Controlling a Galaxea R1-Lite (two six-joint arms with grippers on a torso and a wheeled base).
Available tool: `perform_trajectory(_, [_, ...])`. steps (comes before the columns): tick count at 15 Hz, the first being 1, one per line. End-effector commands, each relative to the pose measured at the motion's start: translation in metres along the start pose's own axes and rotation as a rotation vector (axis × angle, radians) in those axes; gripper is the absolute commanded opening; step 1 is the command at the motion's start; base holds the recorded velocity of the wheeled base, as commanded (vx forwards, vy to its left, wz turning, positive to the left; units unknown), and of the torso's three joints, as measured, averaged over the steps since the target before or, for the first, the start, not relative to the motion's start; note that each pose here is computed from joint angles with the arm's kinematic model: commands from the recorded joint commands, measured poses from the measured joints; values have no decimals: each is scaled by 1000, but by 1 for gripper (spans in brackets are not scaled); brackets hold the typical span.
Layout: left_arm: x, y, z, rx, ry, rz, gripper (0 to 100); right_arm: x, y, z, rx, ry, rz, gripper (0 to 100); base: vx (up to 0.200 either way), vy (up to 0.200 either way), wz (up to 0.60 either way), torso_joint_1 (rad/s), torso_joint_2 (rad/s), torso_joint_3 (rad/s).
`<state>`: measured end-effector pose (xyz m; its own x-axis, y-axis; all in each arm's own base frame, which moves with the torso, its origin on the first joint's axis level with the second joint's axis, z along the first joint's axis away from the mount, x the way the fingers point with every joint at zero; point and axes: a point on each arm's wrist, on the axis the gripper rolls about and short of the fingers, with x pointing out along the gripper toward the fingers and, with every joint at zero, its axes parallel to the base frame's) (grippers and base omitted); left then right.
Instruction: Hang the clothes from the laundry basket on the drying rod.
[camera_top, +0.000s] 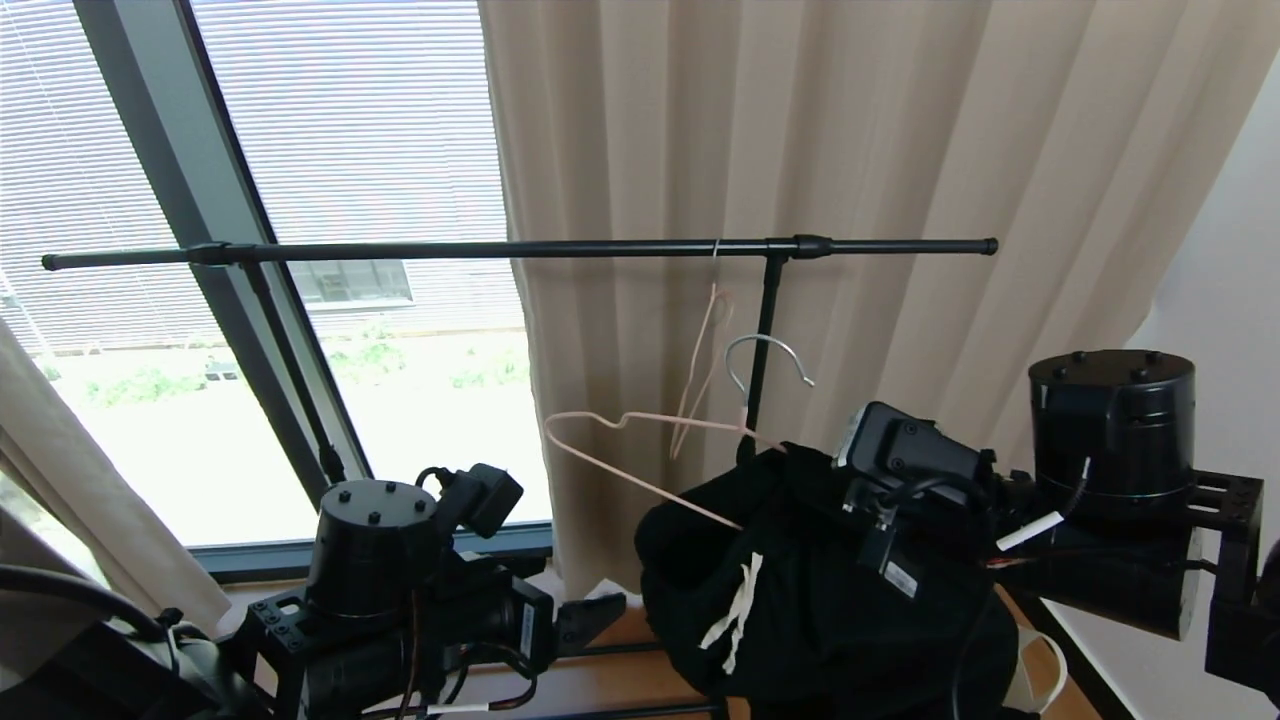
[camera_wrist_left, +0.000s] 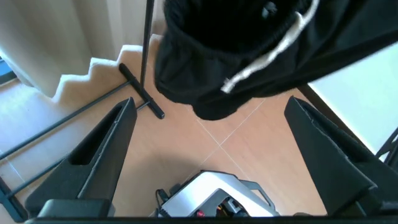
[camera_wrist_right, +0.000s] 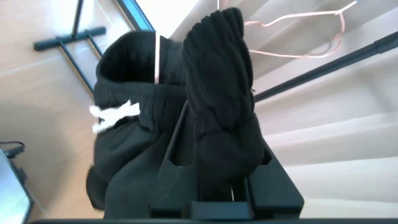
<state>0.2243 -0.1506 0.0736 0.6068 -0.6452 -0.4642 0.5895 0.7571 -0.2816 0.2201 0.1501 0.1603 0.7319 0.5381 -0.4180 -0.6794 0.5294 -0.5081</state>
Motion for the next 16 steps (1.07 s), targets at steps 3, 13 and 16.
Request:
perform_trajectory(3, [19,-2,-1,-54,9,38,100,-14,5,3,-6,-37,5,0,0,0,0,0,0,0])
perform_trajectory(13, [30,0,-6,-66,30,60,100,-33,20,19,54,-142,77,0,0,0,0,0,0,0])
perform_trajectory(16, [30,0,-7,-64,35,62,100,-37,20,21,56,-160,81,0,0,0,0,0,0,0])
